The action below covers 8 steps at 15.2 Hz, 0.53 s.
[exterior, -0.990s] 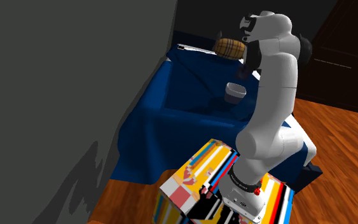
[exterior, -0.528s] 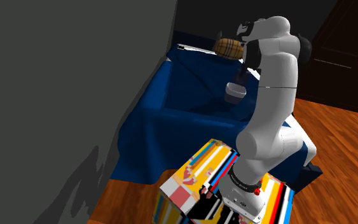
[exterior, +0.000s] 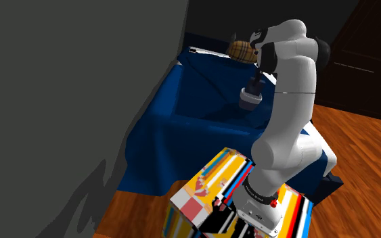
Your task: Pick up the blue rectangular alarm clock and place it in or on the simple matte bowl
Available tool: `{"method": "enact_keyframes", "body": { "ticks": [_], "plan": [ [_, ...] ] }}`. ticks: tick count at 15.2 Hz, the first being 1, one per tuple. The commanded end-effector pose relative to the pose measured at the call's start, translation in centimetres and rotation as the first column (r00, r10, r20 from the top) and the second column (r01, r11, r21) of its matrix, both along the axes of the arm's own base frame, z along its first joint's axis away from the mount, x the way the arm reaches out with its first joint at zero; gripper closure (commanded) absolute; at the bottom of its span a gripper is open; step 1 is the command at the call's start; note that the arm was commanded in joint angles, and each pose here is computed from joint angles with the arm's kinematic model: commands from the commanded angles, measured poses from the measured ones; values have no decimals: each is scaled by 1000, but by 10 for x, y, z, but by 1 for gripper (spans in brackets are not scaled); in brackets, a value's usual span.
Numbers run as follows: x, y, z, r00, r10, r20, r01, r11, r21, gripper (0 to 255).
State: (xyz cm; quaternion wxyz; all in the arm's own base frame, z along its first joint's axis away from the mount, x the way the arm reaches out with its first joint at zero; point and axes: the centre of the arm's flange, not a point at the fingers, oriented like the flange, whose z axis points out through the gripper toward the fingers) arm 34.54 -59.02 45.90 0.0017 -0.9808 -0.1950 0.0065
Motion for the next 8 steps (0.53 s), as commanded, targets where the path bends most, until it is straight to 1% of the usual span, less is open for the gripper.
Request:
{"method": "enact_keyframes", "body": {
  "ticks": [1, 5, 6, 8],
  "plan": [
    [0, 0, -1, 1000, 0, 0, 0, 1000, -1, 255],
    [0, 0, -1, 1000, 0, 0, 0, 1000, -1, 255],
    [0, 0, -1, 1000, 0, 0, 0, 1000, -1, 0],
    [0, 0, -1, 1000, 0, 0, 0, 1000, -1, 0]
  ]
}}
